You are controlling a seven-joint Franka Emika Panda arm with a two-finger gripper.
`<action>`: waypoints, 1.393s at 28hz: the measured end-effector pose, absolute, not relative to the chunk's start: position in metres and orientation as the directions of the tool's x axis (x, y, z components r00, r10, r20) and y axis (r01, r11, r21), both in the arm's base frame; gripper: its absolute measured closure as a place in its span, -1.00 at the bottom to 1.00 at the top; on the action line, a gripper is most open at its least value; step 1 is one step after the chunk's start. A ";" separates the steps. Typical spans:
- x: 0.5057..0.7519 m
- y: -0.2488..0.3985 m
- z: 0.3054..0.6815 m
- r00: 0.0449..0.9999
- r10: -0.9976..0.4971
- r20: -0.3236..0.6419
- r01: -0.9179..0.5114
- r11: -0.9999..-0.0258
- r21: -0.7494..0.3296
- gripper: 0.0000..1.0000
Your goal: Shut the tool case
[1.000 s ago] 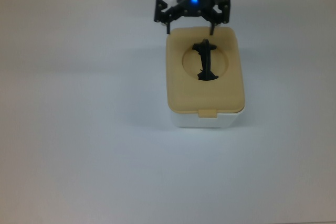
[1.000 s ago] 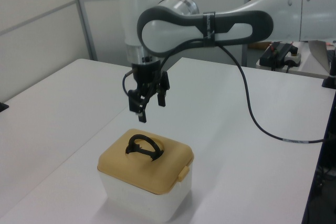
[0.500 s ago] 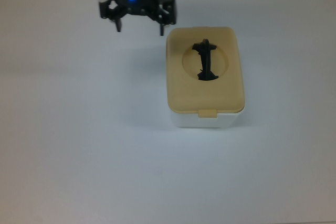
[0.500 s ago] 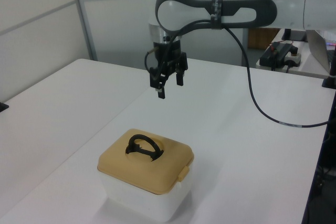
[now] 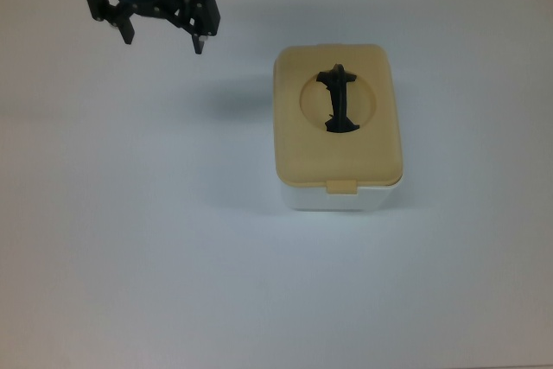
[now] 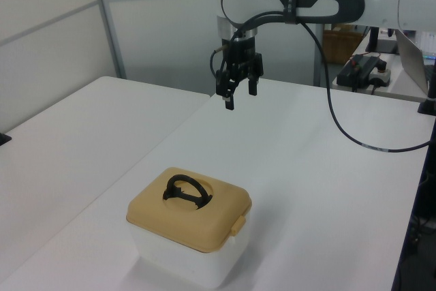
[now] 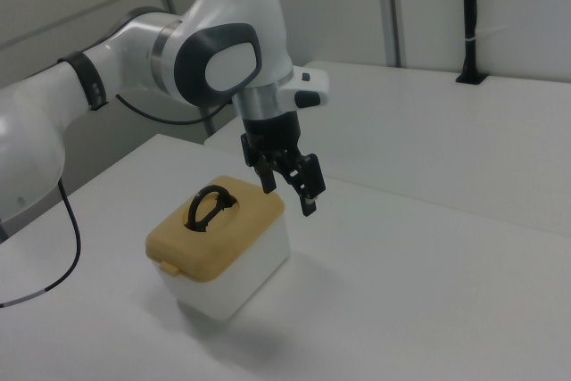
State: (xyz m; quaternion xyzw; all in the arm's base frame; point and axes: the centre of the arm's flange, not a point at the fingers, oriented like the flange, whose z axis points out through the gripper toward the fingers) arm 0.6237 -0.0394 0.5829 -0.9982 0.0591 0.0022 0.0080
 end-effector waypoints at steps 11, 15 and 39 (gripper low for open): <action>0.621 -0.056 0.583 0.991 -0.133 -0.011 -0.133 -0.991 -0.005 -1.00; 0.621 -0.058 0.582 0.991 -0.135 -0.013 -0.135 -0.991 0.000 -1.00; 0.620 -0.068 0.580 0.990 -0.142 -0.017 -0.142 -0.990 0.000 -1.00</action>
